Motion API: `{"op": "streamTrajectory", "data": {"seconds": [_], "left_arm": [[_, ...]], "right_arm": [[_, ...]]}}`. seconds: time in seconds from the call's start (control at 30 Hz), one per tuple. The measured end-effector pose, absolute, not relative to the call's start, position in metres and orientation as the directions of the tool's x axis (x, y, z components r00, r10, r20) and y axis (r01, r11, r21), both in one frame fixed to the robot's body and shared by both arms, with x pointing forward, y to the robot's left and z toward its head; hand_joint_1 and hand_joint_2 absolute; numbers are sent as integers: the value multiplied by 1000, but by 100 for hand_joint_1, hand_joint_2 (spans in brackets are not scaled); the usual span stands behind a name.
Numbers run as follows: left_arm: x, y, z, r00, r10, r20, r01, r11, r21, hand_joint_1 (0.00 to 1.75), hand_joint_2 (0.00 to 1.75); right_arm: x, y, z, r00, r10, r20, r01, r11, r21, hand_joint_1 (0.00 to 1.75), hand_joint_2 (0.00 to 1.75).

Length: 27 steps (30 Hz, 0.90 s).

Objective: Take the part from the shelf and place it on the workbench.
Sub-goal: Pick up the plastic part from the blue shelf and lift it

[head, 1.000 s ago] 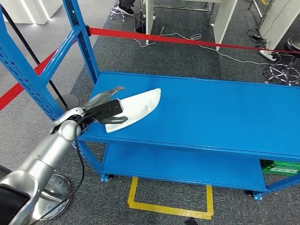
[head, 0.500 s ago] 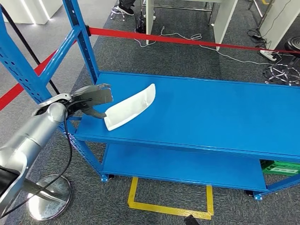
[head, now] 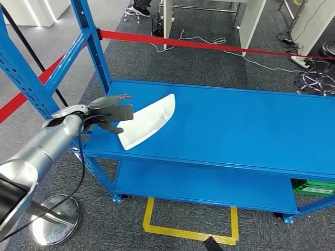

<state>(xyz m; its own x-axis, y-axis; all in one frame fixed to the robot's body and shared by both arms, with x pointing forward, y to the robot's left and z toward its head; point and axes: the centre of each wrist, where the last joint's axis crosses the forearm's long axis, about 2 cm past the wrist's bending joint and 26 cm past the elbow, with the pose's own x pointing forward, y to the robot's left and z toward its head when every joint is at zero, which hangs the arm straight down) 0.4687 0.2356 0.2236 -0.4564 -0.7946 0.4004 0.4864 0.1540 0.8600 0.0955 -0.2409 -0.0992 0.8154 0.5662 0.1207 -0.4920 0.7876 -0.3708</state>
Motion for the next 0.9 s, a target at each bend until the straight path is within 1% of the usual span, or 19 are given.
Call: {"op": "streamTrajectory", "data": {"seconds": [0.13,0.3,0.4,0.53,0.67,0.9], "left_arm": [[467,224,221,-483,-785,388,460,149,875,0,175],[461,204,216,-543,-763,351,341,181,922,0,175],[456,193,210,-564,-748,351,314,198,928,0,175],[452,181,205,-582,-727,363,308,215,927,0,175],[446,165,200,-591,-702,398,342,229,911,0,175],[439,137,202,-611,-660,438,375,247,894,0,175]], "right_arm": [[96,-241,-99,812,571,121,-497,785,-370,0,175],[97,-240,-99,808,577,119,-504,782,-366,0,175],[97,-240,-99,806,581,118,-509,780,-364,0,175],[97,-240,-99,801,587,114,-517,775,-363,0,175],[100,-239,-98,791,601,111,-529,765,-367,0,175],[102,-239,-98,784,611,109,-540,758,-365,0,175]]}}
